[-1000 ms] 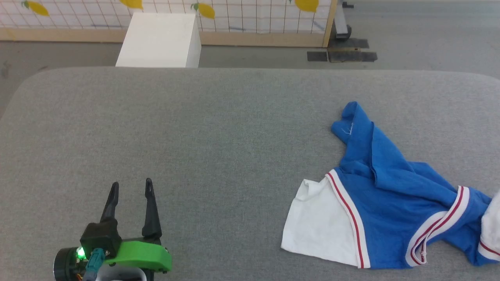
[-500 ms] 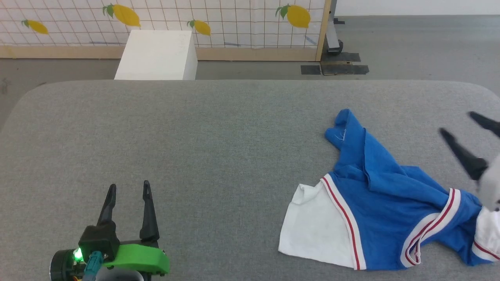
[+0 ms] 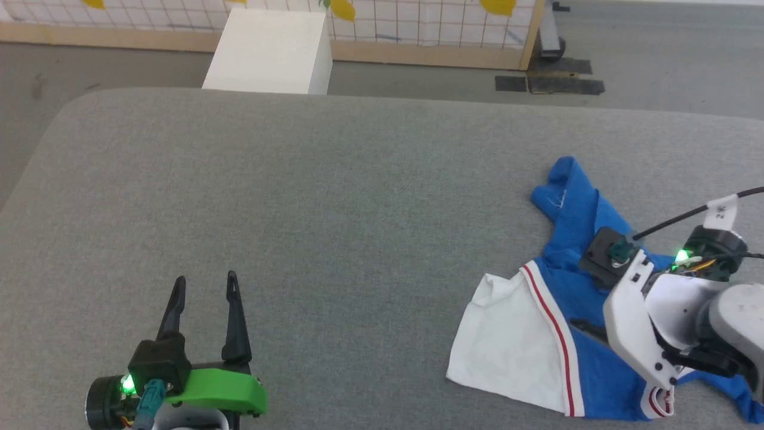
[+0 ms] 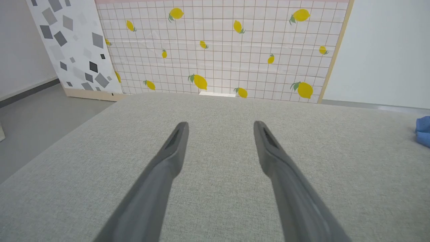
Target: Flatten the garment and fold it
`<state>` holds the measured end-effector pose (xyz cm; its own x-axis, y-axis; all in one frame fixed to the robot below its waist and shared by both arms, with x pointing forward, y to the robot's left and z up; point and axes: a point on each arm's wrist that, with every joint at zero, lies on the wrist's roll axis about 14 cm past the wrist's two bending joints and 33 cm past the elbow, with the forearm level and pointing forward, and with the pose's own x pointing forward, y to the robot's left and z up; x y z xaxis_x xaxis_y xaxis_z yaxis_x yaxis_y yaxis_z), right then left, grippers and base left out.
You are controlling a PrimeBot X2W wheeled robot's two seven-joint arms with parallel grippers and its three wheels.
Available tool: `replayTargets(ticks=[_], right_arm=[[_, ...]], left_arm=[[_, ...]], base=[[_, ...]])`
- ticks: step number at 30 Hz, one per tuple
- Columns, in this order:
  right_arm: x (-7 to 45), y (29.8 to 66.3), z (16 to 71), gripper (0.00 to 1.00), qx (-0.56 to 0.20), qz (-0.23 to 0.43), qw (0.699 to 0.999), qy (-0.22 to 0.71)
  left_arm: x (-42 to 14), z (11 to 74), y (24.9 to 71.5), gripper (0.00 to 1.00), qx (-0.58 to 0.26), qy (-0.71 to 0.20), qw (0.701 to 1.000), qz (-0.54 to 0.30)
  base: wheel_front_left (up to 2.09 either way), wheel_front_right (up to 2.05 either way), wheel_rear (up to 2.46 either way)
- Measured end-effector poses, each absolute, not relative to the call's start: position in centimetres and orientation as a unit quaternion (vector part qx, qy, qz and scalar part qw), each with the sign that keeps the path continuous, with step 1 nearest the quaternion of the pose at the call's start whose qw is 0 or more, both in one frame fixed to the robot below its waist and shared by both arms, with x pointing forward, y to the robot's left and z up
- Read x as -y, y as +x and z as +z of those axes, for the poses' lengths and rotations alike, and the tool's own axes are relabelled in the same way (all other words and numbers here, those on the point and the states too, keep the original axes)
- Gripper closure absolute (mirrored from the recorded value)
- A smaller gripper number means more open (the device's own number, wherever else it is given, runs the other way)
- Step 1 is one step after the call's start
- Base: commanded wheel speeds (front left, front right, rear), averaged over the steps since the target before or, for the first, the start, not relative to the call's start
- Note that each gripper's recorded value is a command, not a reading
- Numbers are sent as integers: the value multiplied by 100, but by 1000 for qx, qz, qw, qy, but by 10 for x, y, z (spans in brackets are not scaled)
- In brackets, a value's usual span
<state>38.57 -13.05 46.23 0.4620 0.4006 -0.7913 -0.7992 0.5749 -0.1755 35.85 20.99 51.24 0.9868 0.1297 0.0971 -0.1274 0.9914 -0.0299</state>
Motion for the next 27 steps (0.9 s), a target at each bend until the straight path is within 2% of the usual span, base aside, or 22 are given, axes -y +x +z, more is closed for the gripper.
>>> replayTargets(ticks=[10, 19, 20, 21, 27], right_arm=[[69, 380, 407, 0, -409, 452, 754, -247], [62, 385, 370, 0, -446, 461, 704, -305], [60, 384, 369, 45, -447, 464, 701, -307], [58, 384, 369, 100, -444, 468, 700, -305], [46, 385, 380, 100, -407, 486, 719, -286]], left_arm=[[-220, 508, 370, 0, 43, -17, 995, 86], [-235, 494, 370, 0, 20, -20, 993, 114], [-237, 493, 369, 0, 20, -19, 993, 117], [-239, 493, 368, 0, 19, -19, 992, 121], [-241, 496, 367, 0, 23, -19, 992, 125]], base=[[0, 0, 0], [0, 0, 0], [0, 0, 0], [0, 0, 0], [0, 0, 0]])
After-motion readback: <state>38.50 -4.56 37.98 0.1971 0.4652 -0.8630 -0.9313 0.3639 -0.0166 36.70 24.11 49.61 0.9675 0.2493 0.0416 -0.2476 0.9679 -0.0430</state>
